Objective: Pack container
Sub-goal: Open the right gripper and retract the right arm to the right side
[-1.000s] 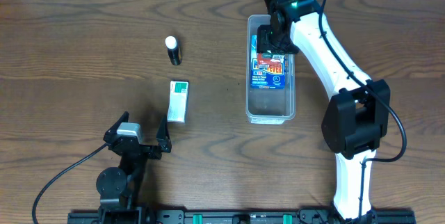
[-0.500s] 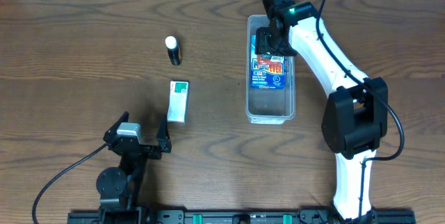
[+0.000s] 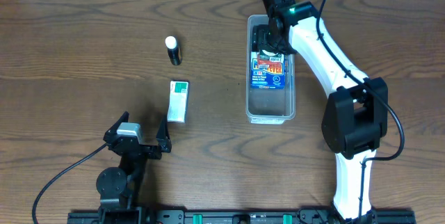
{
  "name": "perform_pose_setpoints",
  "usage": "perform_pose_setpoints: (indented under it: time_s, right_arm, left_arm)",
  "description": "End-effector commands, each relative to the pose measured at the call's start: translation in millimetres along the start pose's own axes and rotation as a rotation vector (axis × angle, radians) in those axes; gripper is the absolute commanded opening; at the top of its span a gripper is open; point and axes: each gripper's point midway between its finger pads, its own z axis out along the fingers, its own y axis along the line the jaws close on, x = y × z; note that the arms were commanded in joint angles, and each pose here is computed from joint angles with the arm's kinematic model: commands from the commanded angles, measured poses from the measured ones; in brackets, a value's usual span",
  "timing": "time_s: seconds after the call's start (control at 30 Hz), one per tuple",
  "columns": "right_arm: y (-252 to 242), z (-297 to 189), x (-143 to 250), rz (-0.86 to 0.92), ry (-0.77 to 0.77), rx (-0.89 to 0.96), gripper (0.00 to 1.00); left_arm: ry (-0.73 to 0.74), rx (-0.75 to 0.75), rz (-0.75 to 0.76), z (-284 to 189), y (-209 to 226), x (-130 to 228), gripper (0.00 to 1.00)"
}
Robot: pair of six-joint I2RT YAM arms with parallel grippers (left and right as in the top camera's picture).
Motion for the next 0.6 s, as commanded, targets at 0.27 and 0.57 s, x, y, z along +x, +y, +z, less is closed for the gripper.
perform_pose_setpoints:
  time_s: [0.27, 0.57]
  right_arm:
    - [-12.7, -188.1, -65.3, -0.026, -0.36, -0.135, 0.84]
    - [-179.5, -260.7, -30.4, 0.208, -0.358, 0.205, 0.97]
  left_arm:
    - [0.044, 0.001, 0.002, 0.8, 1.1, 15.2, 0.98]
    - [0.044, 0.001, 0.002, 0.8, 1.2, 15.2, 0.98]
